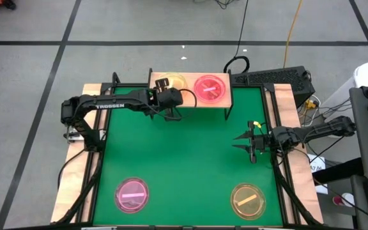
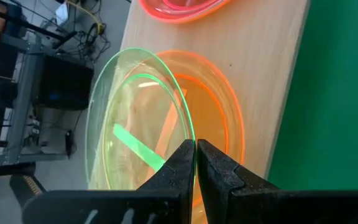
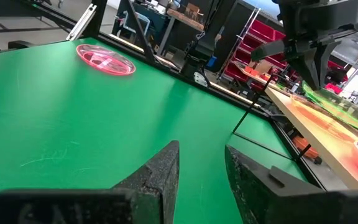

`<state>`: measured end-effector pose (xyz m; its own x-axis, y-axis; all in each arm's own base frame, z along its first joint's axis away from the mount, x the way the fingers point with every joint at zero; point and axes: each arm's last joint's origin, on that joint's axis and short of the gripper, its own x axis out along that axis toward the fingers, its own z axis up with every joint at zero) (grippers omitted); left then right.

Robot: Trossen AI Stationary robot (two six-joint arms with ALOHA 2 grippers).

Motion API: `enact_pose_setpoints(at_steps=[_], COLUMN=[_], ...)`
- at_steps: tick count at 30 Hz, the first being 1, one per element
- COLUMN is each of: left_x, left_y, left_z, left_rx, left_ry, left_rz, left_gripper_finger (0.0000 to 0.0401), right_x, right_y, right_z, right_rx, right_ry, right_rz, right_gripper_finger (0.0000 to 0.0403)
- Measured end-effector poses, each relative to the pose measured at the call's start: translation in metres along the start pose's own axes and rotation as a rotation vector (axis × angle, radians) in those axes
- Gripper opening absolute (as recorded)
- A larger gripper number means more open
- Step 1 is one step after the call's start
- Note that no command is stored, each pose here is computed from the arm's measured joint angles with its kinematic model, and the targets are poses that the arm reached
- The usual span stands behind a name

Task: Place and stack plates onto a shelf
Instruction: Stack the green plate on top of the orange plate on the shelf

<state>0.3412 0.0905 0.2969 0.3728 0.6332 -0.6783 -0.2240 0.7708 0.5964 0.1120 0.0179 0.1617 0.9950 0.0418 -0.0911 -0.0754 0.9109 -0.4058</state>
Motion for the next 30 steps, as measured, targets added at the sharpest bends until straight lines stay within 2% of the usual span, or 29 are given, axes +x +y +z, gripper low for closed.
enact_pose_setpoints(at_steps=[11, 30], left_x=[0.036, 0.034], left_y=[-0.02, -0.019], left_z=[0.001, 0.004], left_rx=[0.061, 0.035], left_ry=[0.081, 0.055], left_rz=[-0.013, -0.006], left_gripper_finger=[0.0021, 0.0022], right_x=[0.0, 0.0], right_y=[0.0, 0.0], right_z=[0.0, 0.0], right_rx=[0.0, 0.0], right_ry=[0.0, 0.0], right_rz=[0.0, 0.0], right_gripper_finger=[0.0112, 0.0112])
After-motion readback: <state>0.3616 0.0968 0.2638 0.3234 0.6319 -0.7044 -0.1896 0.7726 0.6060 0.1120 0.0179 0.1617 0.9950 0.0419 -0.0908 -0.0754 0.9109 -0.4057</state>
